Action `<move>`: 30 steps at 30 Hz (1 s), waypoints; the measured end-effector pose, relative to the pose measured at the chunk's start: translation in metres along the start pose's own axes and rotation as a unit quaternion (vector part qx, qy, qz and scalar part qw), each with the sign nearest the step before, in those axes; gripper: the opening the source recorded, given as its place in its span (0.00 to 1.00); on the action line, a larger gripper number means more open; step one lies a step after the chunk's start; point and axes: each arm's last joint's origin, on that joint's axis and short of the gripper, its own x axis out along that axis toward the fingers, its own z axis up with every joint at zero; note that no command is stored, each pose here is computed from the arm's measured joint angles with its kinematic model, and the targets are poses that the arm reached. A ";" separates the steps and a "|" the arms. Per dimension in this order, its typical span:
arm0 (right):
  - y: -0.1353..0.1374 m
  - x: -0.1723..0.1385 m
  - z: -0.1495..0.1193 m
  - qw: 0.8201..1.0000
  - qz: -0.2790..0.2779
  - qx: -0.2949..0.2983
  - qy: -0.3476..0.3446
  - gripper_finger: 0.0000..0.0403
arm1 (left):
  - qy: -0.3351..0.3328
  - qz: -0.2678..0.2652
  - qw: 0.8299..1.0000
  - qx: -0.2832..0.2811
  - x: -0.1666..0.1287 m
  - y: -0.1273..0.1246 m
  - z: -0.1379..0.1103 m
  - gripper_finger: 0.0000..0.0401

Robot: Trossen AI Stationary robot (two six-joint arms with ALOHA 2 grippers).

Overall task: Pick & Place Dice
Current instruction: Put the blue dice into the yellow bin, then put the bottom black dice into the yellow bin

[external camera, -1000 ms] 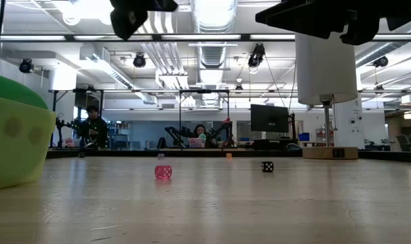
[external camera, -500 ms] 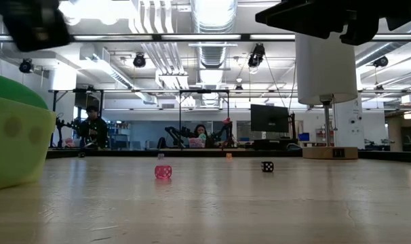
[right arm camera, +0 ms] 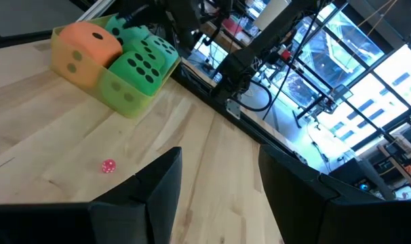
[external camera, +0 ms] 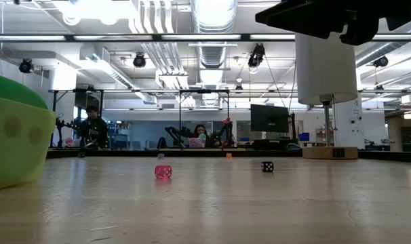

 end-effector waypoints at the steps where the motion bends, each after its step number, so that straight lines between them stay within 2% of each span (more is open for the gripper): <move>1: 0.000 0.000 0.000 1.000 0.000 0.000 0.000 0.48 | 0.006 0.013 1.000 -0.011 0.000 0.003 -0.001 0.14; 6: 0.000 0.000 0.000 1.000 0.000 0.000 0.000 0.48 | 0.043 0.056 0.996 -0.045 0.000 0.011 -0.004 0.14; 13: 0.000 0.000 0.000 1.000 0.000 0.000 0.000 0.48 | 0.072 0.053 0.994 -0.064 0.000 0.011 -0.006 0.15; 30: 0.000 0.000 0.000 1.000 0.000 -0.002 0.000 0.48 | 0.096 0.050 0.992 -0.065 0.003 0.014 -0.007 0.33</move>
